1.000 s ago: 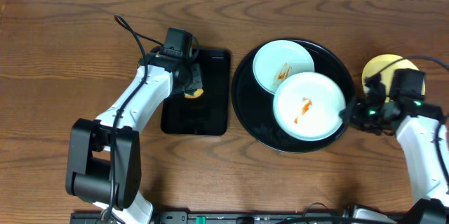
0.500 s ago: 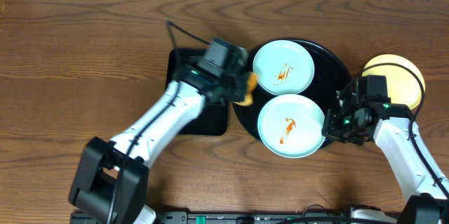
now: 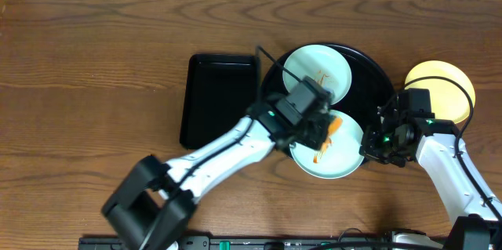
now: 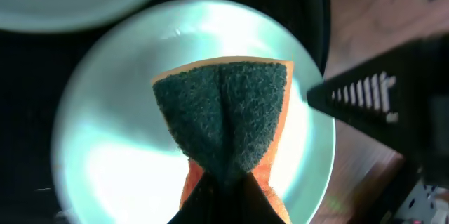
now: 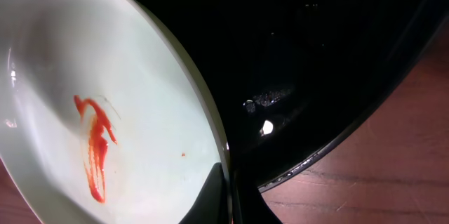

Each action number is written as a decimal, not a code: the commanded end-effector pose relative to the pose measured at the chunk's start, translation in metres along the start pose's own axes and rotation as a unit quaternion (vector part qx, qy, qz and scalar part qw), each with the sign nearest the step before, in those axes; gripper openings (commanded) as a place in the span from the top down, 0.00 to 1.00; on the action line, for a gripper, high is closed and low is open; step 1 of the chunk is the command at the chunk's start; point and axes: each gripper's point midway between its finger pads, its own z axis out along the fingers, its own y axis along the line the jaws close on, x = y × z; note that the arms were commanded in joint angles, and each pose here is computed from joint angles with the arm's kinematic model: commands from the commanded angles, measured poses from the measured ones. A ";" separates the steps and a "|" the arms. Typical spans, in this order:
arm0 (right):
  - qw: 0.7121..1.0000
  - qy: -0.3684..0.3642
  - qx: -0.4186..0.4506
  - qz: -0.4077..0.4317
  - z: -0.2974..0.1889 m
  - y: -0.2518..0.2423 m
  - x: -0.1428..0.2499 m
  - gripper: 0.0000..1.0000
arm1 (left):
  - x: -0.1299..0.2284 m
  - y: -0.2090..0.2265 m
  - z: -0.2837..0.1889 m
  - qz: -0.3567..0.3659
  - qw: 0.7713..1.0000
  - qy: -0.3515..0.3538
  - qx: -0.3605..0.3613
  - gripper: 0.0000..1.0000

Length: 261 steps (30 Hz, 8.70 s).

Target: Clean dirty plates on tray and stack at the side

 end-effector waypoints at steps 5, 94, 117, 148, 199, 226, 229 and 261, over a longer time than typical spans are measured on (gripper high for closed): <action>1.000 0.006 0.000 0.006 0.002 0.001 0.003 0.99 | 0.039 -0.013 0.038 0.009 0.998 0.058 -0.001 0.93; 0.992 0.035 -0.086 -0.081 0.052 0.068 0.013 0.84 | -0.021 0.113 0.031 -0.043 0.983 -0.017 -0.176 0.93; 0.997 0.042 -0.002 -0.060 0.063 0.036 0.014 0.99 | -0.058 0.142 -0.019 -0.064 0.966 -0.093 -0.234 0.92; 0.962 -0.188 0.100 -0.169 -0.048 0.028 -0.045 0.99 | -0.046 0.233 -0.136 -0.197 0.929 -0.117 -0.291 0.92; 0.776 -0.422 0.375 -0.282 -0.195 0.060 -0.133 0.99 | -0.022 0.251 -0.106 -0.209 0.927 -0.072 -0.303 0.93; 0.853 -0.413 0.224 0.226 -0.151 -0.163 -0.188 0.99 | -0.022 0.251 -0.106 -0.209 0.927 -0.071 -0.303 0.92; 0.853 -0.403 0.223 0.245 -0.139 -0.184 -0.190 0.99 | -0.022 0.251 -0.106 -0.209 0.927 -0.072 -0.302 0.92; 0.987 -0.145 -0.052 -0.032 0.004 0.032 -0.134 0.57 | -0.022 0.251 -0.106 -0.209 0.927 -0.072 -0.302 0.93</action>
